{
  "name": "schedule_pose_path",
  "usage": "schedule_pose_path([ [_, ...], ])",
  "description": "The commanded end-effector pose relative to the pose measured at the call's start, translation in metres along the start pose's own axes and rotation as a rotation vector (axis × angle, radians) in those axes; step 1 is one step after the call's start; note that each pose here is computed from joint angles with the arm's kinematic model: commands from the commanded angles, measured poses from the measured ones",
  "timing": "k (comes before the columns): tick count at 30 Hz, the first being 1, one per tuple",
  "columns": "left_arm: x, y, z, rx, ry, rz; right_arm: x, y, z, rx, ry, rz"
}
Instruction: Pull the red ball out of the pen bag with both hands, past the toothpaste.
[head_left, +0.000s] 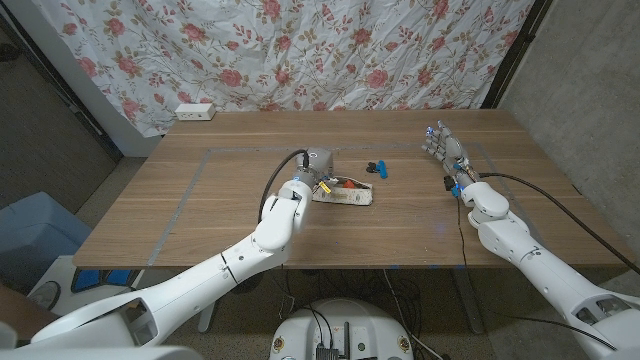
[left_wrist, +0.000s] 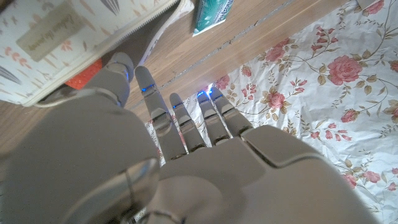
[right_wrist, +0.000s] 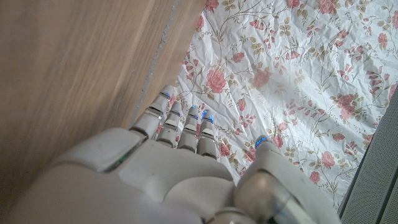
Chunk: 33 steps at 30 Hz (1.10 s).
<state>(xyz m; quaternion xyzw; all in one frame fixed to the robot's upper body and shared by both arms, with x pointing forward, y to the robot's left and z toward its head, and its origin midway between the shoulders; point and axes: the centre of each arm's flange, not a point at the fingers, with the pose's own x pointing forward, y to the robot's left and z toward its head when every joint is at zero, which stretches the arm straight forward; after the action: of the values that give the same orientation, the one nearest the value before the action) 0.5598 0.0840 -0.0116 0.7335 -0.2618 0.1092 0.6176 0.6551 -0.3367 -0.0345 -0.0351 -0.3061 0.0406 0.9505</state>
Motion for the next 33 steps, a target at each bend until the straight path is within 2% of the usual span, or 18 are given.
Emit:
schedule_pose_path([
  [1, 0.003, -0.008, 0.007, 0.000, -0.005, 0.007, -0.003, 0.000, -0.001, 0.003, 0.003, 0.000],
  [17, 0.002, -0.014, 0.008, 0.011, -0.002, 0.011, -0.008, -0.002, -0.001, 0.002, 0.002, 0.000],
  [33, -0.006, -0.019, -0.005, 0.033, 0.012, 0.006, -0.012, 0.001, -0.001, 0.003, 0.009, 0.003],
])
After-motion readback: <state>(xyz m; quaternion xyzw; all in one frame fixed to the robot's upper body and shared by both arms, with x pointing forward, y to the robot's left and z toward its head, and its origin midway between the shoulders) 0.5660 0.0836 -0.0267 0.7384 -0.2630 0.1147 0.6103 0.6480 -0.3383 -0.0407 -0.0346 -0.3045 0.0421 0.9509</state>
